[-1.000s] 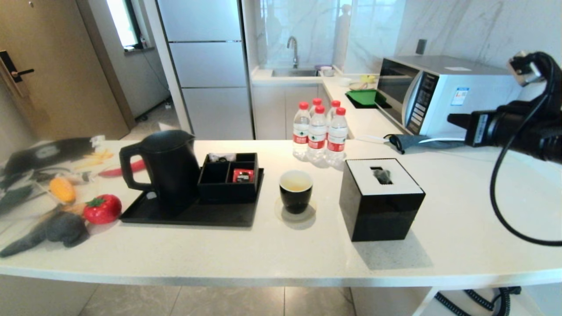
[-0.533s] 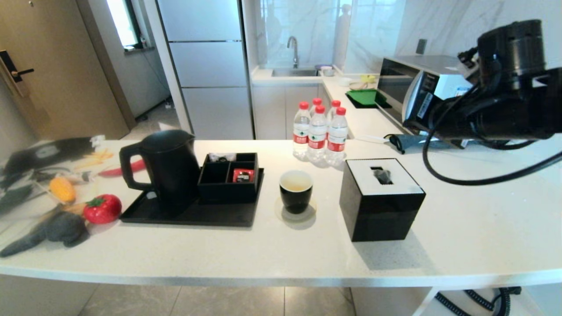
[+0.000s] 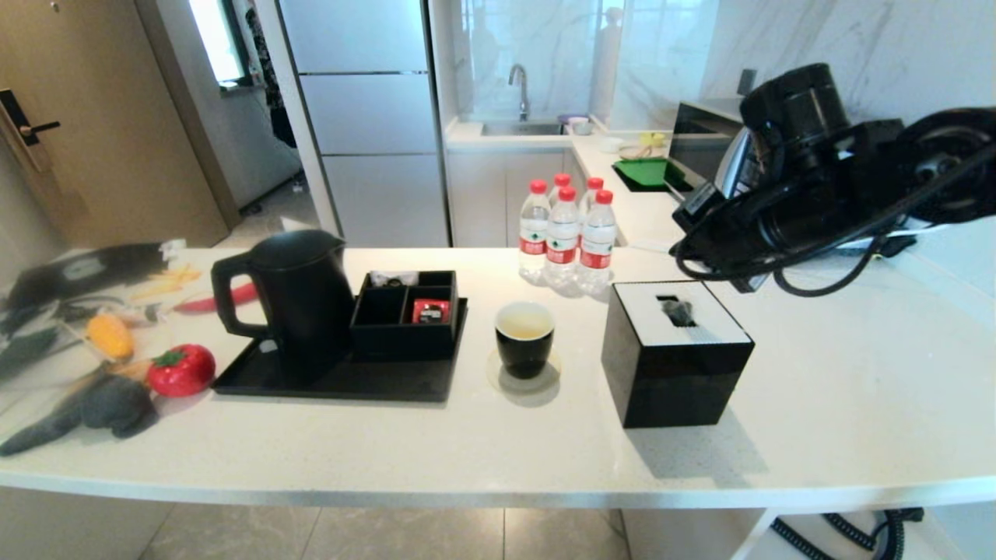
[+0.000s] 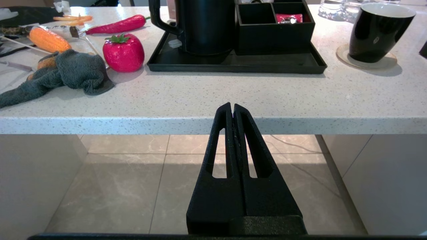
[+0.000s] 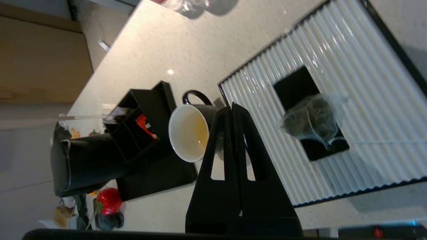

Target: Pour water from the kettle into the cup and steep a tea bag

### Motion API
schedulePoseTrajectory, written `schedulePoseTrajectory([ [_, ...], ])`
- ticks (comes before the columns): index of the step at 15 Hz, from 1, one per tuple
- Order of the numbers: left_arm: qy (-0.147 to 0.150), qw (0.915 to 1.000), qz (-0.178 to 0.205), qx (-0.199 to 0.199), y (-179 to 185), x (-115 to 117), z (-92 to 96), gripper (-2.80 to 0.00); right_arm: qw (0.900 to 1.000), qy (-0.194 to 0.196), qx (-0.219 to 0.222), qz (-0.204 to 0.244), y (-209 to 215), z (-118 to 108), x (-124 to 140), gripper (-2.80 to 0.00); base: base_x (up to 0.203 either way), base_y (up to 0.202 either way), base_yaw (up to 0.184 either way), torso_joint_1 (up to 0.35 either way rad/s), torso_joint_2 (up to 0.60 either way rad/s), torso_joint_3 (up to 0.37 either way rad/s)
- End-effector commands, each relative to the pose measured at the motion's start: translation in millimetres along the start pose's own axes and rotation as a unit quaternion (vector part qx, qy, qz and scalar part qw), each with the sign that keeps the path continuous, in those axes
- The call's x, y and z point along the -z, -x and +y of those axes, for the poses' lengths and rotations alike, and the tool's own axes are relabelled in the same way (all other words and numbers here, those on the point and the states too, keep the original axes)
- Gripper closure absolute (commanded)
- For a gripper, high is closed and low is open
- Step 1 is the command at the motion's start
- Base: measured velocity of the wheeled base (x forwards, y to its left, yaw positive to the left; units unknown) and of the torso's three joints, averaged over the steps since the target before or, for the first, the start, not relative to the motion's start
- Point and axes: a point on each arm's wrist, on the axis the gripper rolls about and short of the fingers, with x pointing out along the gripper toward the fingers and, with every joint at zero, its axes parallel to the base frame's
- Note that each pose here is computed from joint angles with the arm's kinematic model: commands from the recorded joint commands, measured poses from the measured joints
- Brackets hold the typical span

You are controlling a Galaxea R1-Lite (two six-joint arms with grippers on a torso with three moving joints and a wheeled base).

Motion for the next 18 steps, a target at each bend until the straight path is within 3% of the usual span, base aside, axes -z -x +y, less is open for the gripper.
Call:
schedulePoseTrajectory([
  [1, 0.0, 1.0, 0.0, 0.0, 0, 0, 0.0, 0.0, 1.0, -0.004, 0.018, 0.015, -12, -1, 6, 0.0, 0.0, 0.0, 0.0, 0.0, 0.0, 0.0],
  [7, 0.0, 1.0, 0.0, 0.0, 0, 0, 0.0, 0.0, 0.996, -0.019, 0.08, 0.027, -17, -13, 13, 0.0, 0.0, 0.0, 0.0, 0.0, 0.0, 0.0],
  [18, 0.0, 1.0, 0.0, 0.0, 0, 0, 0.0, 0.0, 0.993, -0.013, 0.117, 0.029, -28, -23, 20, 0.0, 0.0, 0.0, 0.0, 0.0, 0.0, 0.0],
])
